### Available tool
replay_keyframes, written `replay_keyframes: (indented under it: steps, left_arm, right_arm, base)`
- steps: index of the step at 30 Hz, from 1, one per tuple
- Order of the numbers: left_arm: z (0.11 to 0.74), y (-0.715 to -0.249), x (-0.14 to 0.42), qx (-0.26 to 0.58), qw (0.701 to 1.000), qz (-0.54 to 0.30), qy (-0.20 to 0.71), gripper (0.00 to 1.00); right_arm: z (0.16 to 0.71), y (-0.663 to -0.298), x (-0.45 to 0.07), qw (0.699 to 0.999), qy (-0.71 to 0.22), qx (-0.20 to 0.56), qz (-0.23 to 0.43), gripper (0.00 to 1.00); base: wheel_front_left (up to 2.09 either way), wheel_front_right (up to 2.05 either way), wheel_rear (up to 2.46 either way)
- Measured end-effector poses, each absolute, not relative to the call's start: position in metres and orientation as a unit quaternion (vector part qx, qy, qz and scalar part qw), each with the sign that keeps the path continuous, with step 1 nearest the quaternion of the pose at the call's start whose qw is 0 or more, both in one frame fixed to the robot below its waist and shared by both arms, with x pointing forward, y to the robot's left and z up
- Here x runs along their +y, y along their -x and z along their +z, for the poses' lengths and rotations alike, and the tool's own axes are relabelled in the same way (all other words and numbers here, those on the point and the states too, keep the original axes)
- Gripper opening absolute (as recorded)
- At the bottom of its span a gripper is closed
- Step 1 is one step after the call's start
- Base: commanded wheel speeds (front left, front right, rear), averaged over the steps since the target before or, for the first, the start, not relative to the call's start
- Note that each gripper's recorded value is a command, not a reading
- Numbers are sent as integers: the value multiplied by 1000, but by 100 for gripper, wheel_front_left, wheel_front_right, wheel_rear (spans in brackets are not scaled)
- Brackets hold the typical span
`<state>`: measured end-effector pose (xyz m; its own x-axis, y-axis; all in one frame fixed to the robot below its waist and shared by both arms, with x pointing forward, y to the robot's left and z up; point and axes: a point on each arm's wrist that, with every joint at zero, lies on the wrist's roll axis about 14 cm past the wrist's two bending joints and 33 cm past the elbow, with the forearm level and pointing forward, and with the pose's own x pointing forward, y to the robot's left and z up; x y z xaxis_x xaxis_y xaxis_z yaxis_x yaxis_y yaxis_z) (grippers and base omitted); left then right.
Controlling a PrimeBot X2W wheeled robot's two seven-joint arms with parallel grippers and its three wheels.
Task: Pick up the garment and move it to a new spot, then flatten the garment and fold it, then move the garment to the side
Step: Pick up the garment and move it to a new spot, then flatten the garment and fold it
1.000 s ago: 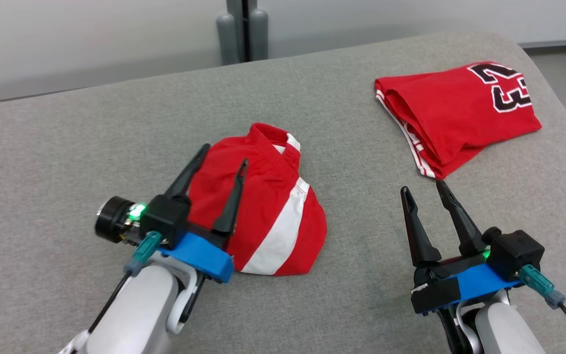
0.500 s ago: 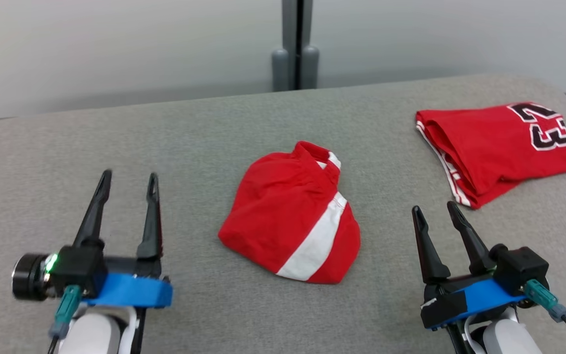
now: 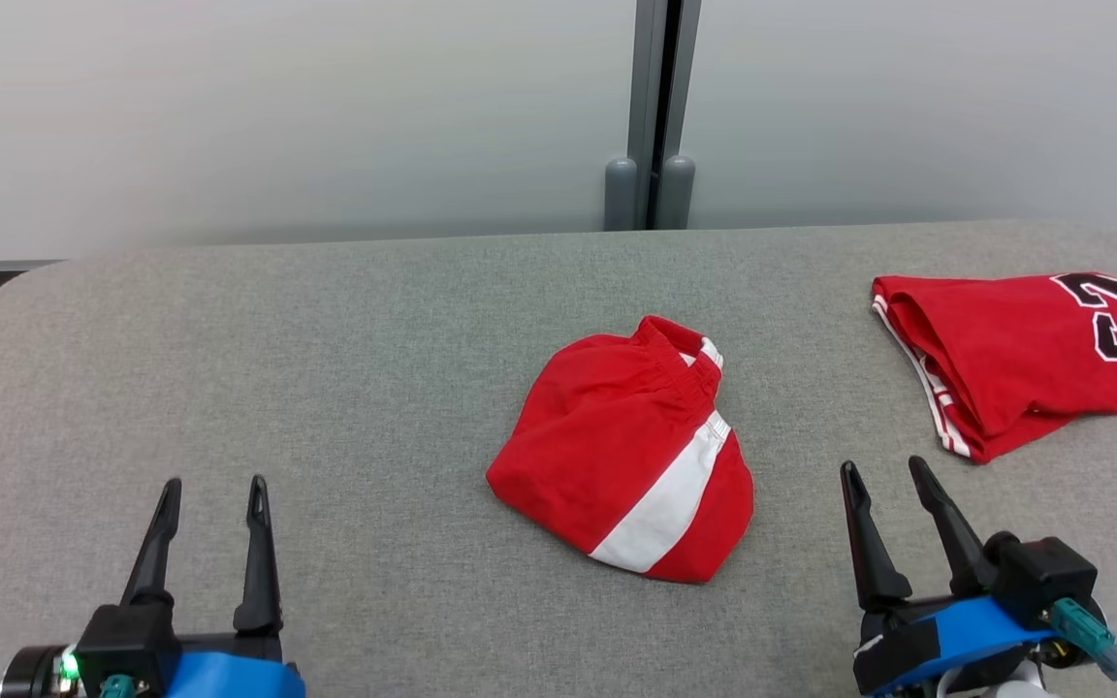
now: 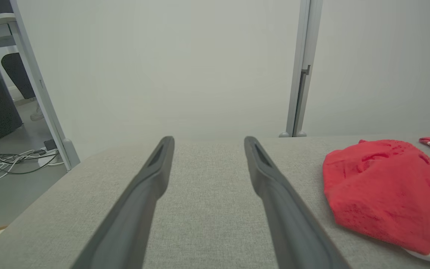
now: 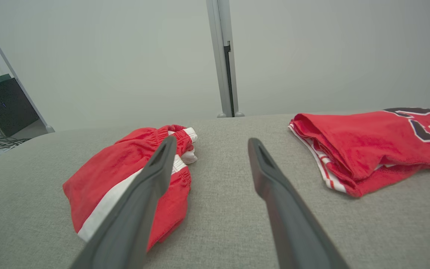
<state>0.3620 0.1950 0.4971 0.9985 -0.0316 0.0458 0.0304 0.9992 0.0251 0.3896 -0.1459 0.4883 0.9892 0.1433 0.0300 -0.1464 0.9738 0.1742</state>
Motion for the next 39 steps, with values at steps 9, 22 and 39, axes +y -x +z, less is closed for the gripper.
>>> replay_keyframes:
  steps: [9, 22, 39]
  left_arm:
    - [483, -347, 203, -2, 1000, -1, -6, 100]
    - [481, -342, 206, 1, 1000, 8, -6, 100]
    - [477, -343, 208, 7, 1000, 11, -9, 100]
  right_arm:
    - [481, -378, -148, 994, -90, 2, 69, 100]
    - [479, -371, -151, 994, -92, 5, 65, 100]
    - [473, -371, -150, 994, -92, 15, 65, 100]
  base:
    - [0, 0, 0]
    - [0, 0, 0]
    - [0, 0, 0]
